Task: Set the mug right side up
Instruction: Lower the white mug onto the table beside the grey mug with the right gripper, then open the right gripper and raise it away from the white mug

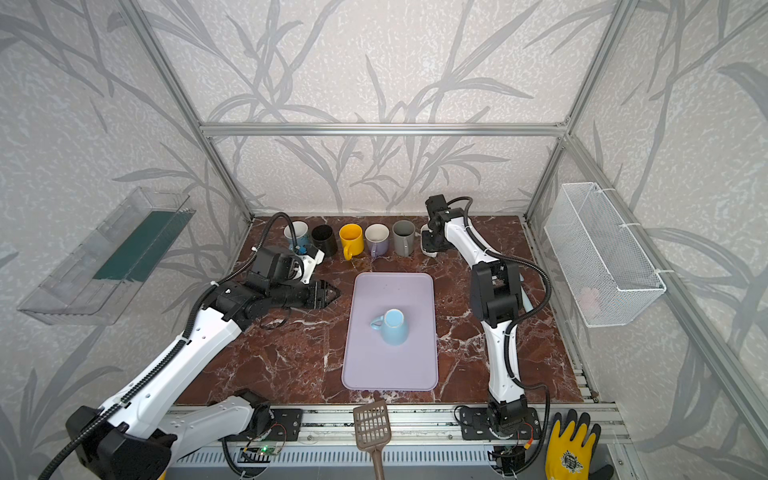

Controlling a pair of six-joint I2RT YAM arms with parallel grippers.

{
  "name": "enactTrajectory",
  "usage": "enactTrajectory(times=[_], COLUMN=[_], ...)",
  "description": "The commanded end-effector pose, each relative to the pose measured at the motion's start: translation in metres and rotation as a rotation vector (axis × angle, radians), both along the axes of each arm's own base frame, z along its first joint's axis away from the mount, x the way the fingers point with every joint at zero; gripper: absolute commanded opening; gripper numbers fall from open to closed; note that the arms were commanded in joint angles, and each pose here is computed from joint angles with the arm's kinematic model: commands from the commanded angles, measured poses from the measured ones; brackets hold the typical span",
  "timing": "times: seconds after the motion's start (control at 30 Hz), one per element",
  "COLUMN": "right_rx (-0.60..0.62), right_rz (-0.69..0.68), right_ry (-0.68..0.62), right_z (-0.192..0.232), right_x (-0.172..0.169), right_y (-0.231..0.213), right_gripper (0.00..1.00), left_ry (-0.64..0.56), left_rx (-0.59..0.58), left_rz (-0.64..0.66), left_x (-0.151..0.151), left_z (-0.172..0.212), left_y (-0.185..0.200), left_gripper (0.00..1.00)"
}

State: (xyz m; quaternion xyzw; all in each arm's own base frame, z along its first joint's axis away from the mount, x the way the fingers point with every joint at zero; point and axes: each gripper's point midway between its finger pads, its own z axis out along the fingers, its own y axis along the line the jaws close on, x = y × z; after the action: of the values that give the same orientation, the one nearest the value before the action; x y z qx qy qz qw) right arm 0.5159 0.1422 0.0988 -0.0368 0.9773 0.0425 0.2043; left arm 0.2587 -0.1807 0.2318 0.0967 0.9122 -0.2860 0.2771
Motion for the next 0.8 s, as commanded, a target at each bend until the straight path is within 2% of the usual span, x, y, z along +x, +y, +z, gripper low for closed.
enactTrajectory(times=[0.0, 0.33, 0.47, 0.77], right_rx=[0.017, 0.012, 0.005, -0.019], right_rz=[-0.01, -0.015, -0.02, -0.016], right_ry=[0.001, -0.015, -0.022, -0.092], right_z=[0.001, 0.009, 0.013, 0.045], right_x=[0.002, 0.002, 0.001, -0.008], right_y=[0.0, -0.002, -0.006, -0.015], right_gripper=[0.21, 0.29, 0.38, 0.44], left_ry=[-0.033, -0.031, -0.03, -0.022], left_rx=[0.002, 0.009, 0.01, 0.007], left_rz=[-0.012, -0.012, -0.012, -0.017], left_x=[-0.005, -0.005, -0.005, -0.003], left_z=[0.012, 0.01, 0.01, 0.007], left_y=[0.002, 0.003, 0.003, 0.001], left_gripper=[0.5, 0.51, 0.52, 0.52])
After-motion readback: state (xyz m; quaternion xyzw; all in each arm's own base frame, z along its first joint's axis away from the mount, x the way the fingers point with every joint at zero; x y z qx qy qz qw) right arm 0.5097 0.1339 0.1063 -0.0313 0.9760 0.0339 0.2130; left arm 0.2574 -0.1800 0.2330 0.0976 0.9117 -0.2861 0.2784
